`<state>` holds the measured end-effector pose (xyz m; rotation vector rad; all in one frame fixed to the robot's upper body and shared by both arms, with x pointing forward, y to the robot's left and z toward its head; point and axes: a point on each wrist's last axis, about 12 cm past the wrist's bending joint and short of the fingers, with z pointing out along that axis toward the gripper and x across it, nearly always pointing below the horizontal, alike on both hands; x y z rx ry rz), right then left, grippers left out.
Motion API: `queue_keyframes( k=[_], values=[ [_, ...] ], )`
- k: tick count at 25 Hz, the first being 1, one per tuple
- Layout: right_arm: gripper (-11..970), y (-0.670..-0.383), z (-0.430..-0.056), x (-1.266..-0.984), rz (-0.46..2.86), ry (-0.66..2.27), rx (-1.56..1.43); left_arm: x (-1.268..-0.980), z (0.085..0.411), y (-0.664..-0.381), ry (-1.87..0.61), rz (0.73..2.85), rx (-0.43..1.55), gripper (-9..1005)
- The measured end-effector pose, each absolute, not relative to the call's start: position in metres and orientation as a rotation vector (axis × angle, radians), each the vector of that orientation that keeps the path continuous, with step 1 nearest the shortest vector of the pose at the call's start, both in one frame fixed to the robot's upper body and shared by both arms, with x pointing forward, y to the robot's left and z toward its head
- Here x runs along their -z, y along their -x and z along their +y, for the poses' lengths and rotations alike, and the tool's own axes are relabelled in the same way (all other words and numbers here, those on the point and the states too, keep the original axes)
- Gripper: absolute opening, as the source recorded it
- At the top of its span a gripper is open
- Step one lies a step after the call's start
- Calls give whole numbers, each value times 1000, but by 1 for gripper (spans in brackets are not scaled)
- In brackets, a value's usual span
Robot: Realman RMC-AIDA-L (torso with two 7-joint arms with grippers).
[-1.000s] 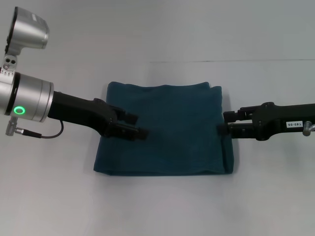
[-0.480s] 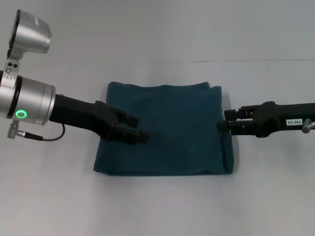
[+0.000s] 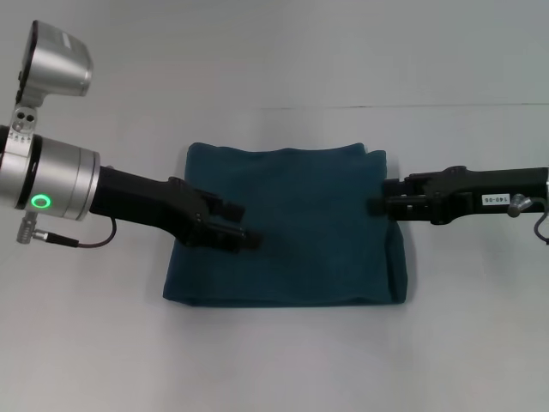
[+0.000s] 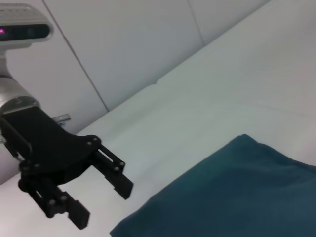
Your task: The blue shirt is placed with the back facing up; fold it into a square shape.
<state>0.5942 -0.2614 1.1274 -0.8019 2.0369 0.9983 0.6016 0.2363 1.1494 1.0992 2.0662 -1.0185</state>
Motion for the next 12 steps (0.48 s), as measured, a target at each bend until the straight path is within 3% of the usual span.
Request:
queue_keyframes(
  k=[12],
  values=[
    [563, -596, -258, -1126, 2036, 802, -990, -1148, 237, -602, -1089, 2075, 1012, 664]
  ],
)
